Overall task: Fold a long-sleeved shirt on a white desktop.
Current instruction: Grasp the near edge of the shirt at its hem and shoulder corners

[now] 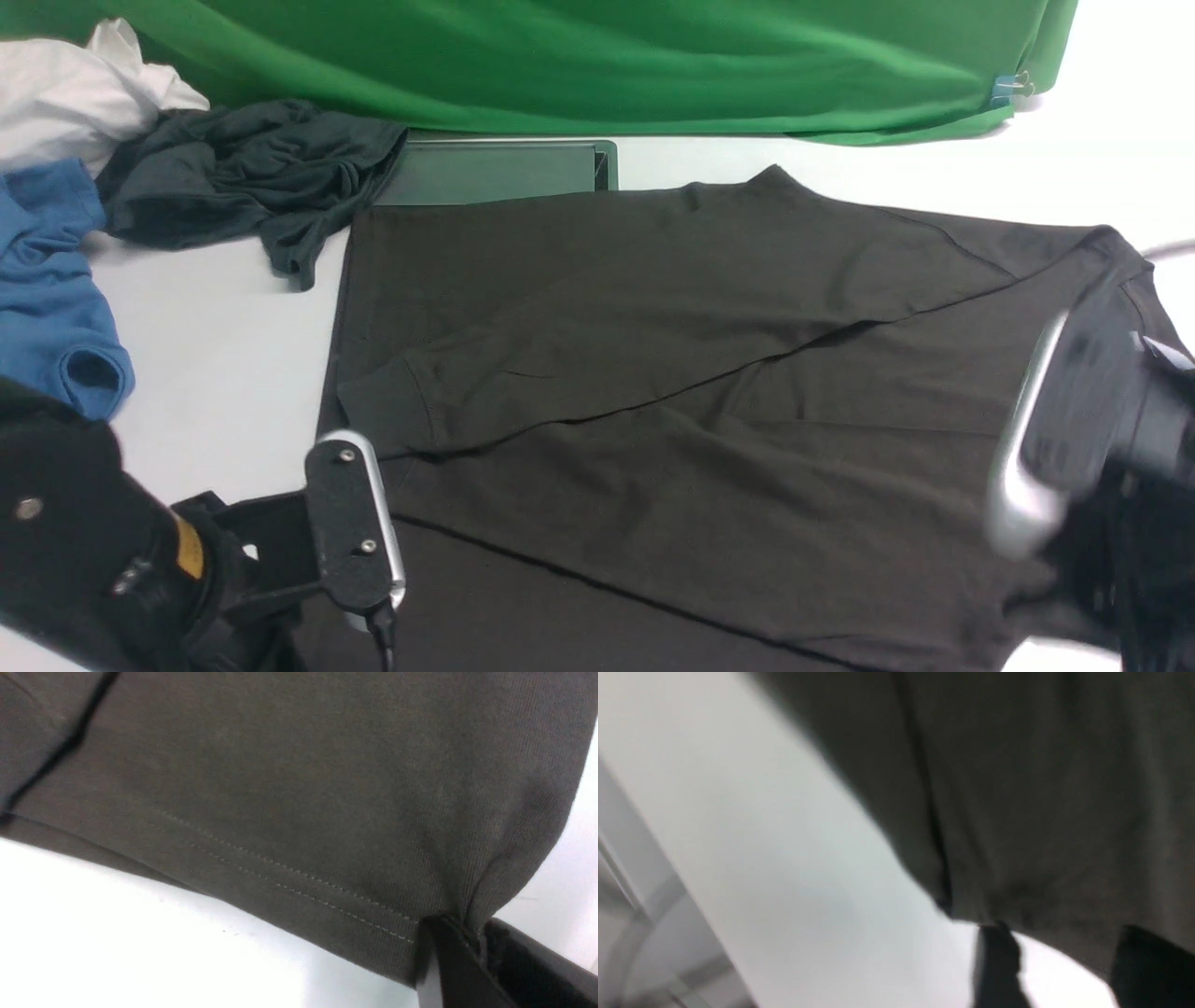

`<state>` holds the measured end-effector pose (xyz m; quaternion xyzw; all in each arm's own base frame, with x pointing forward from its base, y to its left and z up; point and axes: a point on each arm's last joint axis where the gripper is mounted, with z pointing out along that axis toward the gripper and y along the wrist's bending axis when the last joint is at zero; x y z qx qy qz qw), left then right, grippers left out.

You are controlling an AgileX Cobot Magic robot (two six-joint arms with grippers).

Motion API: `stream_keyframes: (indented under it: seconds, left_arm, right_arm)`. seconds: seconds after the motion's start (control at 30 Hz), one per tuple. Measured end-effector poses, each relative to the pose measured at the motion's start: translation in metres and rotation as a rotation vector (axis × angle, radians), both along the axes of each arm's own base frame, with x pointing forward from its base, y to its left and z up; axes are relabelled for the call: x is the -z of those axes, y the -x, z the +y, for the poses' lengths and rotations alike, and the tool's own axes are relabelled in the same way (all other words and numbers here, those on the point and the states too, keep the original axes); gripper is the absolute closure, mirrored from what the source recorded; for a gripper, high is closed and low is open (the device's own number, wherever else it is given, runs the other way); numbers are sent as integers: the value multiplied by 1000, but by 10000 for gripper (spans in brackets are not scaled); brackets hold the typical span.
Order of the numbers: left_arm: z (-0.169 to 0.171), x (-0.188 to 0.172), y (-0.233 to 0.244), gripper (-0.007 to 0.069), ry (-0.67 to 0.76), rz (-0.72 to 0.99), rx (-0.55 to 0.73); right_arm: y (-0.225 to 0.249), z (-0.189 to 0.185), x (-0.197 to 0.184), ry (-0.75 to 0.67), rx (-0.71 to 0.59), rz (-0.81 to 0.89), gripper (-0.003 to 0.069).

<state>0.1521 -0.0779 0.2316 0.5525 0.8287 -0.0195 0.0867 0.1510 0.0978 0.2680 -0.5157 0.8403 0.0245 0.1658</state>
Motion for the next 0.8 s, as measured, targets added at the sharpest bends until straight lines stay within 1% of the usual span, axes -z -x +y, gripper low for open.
stream_keyframes:
  seconds: [0.03,0.07,0.1,0.17,0.27,0.5,0.63,0.7,0.8]
  left_arm:
    - [0,-2,1,583,6,-12,-1]
    - [1,-3,1,583,6,-15,-2]
    - [1,-4,2,583,14,-27,-7]
    - [2,-9,4,583,31,-53,-25]
    - [3,-12,7,583,43,-70,-42]
    - [5,-17,10,583,57,-96,-46]
    - [4,-17,10,583,66,-89,-68]
    - [4,-17,10,583,68,-86,-81]
    - [4,-17,11,583,69,-80,-91]
  right_arm:
    - [2,-2,11,40,-62,-18,264]
    - [2,-3,15,63,-87,-32,249]
    - [2,-7,26,110,-137,-66,210]
    - [0,-17,54,240,-252,-149,137]
    - [-5,-25,75,335,-324,-169,116]
    - [-33,-36,106,358,-341,-159,116]
    - [-41,-42,117,370,-355,-136,117]
    - [-46,-44,119,379,-381,-141,130]
    - [-54,-44,124,394,-447,-160,203]
